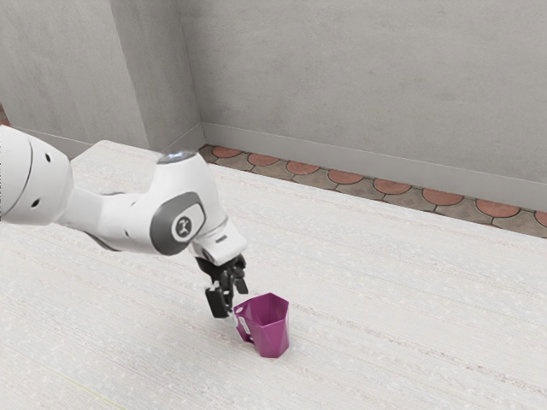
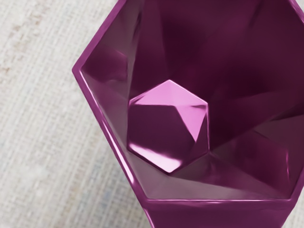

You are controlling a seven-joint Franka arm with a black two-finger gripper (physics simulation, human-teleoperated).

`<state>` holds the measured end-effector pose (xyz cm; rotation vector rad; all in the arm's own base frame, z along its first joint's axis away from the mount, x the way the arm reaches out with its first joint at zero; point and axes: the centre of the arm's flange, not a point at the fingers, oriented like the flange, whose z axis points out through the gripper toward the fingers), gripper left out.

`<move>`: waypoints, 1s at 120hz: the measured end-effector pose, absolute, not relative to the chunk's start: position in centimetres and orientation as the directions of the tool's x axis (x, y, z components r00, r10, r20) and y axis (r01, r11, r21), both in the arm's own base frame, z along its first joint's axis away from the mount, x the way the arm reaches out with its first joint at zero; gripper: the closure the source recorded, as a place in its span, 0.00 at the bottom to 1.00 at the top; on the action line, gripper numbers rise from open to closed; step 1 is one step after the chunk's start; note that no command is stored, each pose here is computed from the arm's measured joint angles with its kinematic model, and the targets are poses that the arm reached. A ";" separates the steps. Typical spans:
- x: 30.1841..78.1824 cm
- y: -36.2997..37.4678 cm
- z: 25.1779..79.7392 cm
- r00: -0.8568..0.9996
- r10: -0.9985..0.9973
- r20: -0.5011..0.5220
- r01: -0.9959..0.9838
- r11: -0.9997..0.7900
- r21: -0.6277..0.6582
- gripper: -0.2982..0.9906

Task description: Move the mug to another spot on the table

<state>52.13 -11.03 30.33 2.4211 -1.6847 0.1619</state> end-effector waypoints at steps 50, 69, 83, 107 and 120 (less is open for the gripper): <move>52.7 -10.8 27.4 0.339 -0.913 0.226 -0.941 -0.329 0.085 0.23; 52.8 -11.0 27.0 0.326 -0.916 0.233 -0.945 -0.317 0.076 0.23; 52.2 -11.0 26.4 0.318 -0.920 0.229 -0.948 -0.308 0.080 0.23; 52.2 -11.4 26.3 0.296 -0.926 0.234 -0.955 -0.289 0.063 0.37; 52.2 -11.4 26.1 0.289 -0.928 0.235 -0.957 -0.284 0.057 0.56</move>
